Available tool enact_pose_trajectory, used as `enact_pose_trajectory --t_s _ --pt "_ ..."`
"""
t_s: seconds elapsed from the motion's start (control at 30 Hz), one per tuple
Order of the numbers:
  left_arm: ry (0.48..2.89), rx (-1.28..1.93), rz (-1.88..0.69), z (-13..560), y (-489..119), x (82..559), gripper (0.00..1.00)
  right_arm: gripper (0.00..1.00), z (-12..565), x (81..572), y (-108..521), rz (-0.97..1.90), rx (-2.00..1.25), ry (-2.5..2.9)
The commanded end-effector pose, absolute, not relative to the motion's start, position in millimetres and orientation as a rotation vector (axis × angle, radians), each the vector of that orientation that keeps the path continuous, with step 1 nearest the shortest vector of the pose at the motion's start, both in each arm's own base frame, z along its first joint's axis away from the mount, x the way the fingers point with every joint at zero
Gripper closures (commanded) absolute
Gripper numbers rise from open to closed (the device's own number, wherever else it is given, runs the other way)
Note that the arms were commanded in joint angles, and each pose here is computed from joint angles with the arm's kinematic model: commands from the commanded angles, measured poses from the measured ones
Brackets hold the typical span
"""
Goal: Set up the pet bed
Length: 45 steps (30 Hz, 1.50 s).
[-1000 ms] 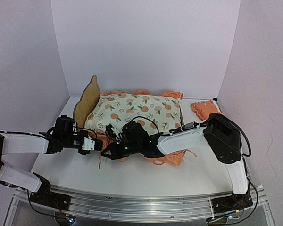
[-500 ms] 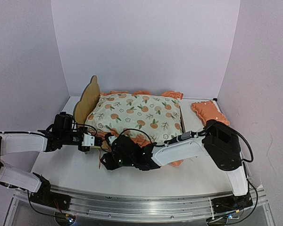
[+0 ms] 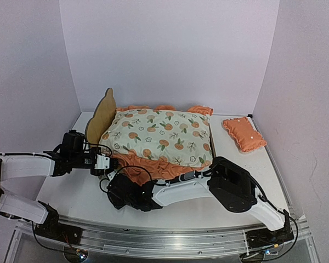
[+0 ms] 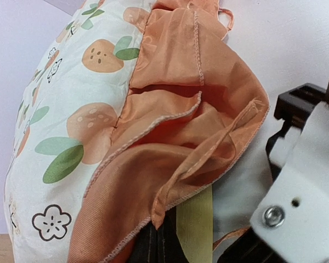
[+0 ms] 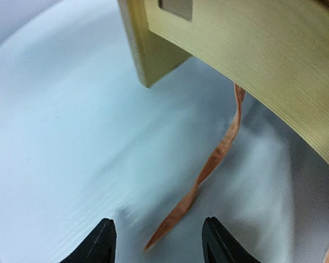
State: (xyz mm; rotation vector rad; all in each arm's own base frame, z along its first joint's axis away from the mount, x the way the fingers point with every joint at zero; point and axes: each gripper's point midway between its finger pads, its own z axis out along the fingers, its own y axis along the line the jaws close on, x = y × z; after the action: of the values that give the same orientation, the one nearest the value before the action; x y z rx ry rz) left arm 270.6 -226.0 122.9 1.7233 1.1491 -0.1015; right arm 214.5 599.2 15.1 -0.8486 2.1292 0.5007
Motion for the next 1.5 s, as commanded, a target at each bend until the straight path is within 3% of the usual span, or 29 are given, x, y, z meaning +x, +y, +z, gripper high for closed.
enact_pose_trajectory --t_s 0.0,0.07,0.2,0.3,0.73,0.9,1.2,1.47 --pt "1.126 1.694 -0.104 141 -230 274 1.0 0.46 6 232 596 0.358 -0.875 2.095" --pt "1.127 1.692 -0.104 142 -230 274 1.0 0.51 -7 228 594 0.35 -0.899 2.119" --pt "1.142 1.681 -0.105 145 -229 276 1.0 0.82 -14 222 581 0.377 -0.91 2.179" --pt "1.166 1.671 -0.127 146 -229 275 1.0 0.99 -7 218 569 0.431 -0.904 2.228" --pt "1.195 1.683 -0.386 152 -240 243 1.0 1.0 83 196 538 0.844 -0.89 2.241" --pt "1.273 1.537 -0.501 185 -252 258 1.0 1.0 105 188 517 0.926 -0.895 2.252" --pt "1.224 1.542 -0.372 198 -252 283 1.0 1.0 96 171 477 0.961 -0.878 2.352" --pt "0.95 1.911 -0.405 140 -245 200 1.0 1.0 126 147 488 1.147 -0.983 2.318"
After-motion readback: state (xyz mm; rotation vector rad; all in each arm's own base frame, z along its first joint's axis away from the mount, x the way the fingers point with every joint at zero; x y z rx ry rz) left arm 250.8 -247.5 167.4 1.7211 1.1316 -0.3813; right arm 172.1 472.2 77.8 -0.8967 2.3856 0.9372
